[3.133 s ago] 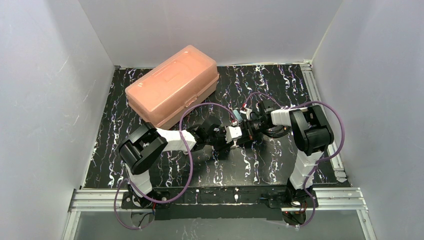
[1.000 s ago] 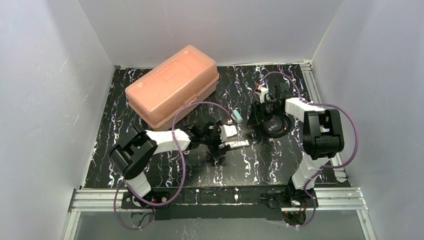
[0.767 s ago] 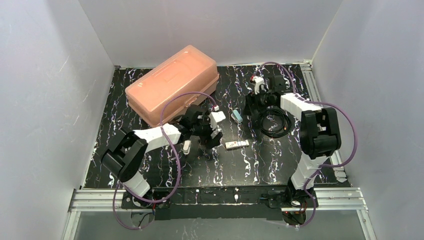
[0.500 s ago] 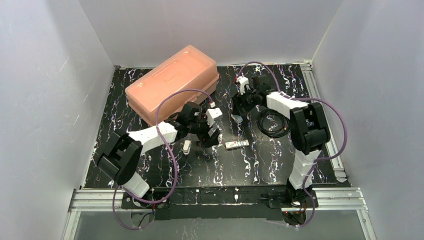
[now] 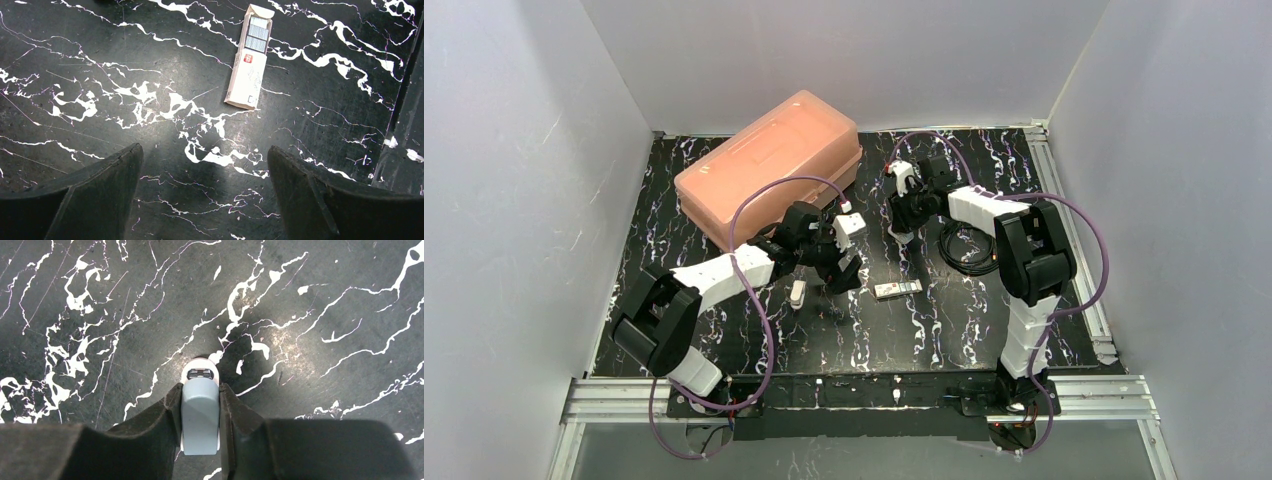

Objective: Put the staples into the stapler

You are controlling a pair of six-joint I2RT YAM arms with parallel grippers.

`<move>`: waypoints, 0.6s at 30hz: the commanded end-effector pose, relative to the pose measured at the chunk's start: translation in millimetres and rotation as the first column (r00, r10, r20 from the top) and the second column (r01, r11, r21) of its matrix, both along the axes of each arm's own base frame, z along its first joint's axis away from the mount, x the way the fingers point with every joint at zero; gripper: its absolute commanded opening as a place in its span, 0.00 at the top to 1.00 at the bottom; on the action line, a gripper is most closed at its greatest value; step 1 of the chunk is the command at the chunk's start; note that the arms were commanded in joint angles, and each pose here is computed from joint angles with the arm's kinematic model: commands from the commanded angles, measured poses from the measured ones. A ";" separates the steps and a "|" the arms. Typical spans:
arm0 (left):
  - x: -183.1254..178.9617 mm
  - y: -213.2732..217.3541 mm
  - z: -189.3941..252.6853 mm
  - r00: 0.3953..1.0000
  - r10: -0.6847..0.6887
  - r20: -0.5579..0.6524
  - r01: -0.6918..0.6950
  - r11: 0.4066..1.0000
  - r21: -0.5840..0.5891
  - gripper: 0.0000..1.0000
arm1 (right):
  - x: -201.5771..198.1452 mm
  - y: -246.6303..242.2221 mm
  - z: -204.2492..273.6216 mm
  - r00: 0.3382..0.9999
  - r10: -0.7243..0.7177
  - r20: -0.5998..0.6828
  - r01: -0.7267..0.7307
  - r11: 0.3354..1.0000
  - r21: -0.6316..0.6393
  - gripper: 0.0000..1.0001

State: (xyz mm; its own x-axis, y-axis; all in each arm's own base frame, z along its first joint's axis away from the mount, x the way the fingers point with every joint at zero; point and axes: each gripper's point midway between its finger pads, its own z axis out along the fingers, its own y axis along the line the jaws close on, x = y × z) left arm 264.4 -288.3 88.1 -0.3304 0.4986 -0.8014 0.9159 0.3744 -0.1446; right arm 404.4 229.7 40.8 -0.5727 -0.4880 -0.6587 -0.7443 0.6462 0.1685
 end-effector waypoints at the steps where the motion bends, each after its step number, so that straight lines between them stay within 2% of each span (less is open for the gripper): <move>1: 0.5 -2.3 12.2 1.000 -0.012 -0.002 0.012 1.000 -0.017 0.09 | 9.3 5.6 38.1 0.995 0.022 0.100 -0.025 0.999 0.033 0.71; 5: 7.7 -7.4 21.3 1.000 -0.025 -0.007 0.025 1.000 -0.019 0.10 | -0.3 8.3 66.2 0.986 0.084 0.144 -0.093 0.994 0.058 0.92; 7: 12.4 -8.5 27.0 0.999 -0.032 -0.009 0.032 0.999 -0.023 0.11 | -10.8 10.7 84.3 0.977 0.131 0.170 -0.147 0.986 0.084 0.99; 12: 19.6 -16.7 52.9 0.996 -0.087 0.002 0.087 0.991 -0.098 0.13 | -54.9 19.6 124.6 0.943 0.265 0.198 -0.302 0.935 0.187 0.99; 18: 16.0 -28.6 87.1 0.978 -0.206 0.039 0.210 0.955 -0.210 0.15 | -112.0 30.0 155.0 0.897 0.416 0.151 -0.443 0.829 0.342 0.99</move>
State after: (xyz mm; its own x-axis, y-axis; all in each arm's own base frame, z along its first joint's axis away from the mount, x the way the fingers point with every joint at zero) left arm 292.4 -306.5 145.4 -0.2819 0.4229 -0.8612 0.9445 0.2803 -0.1715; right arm 341.4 252.3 185.5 -0.2794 -0.4312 -0.8579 -0.9299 0.3442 0.1298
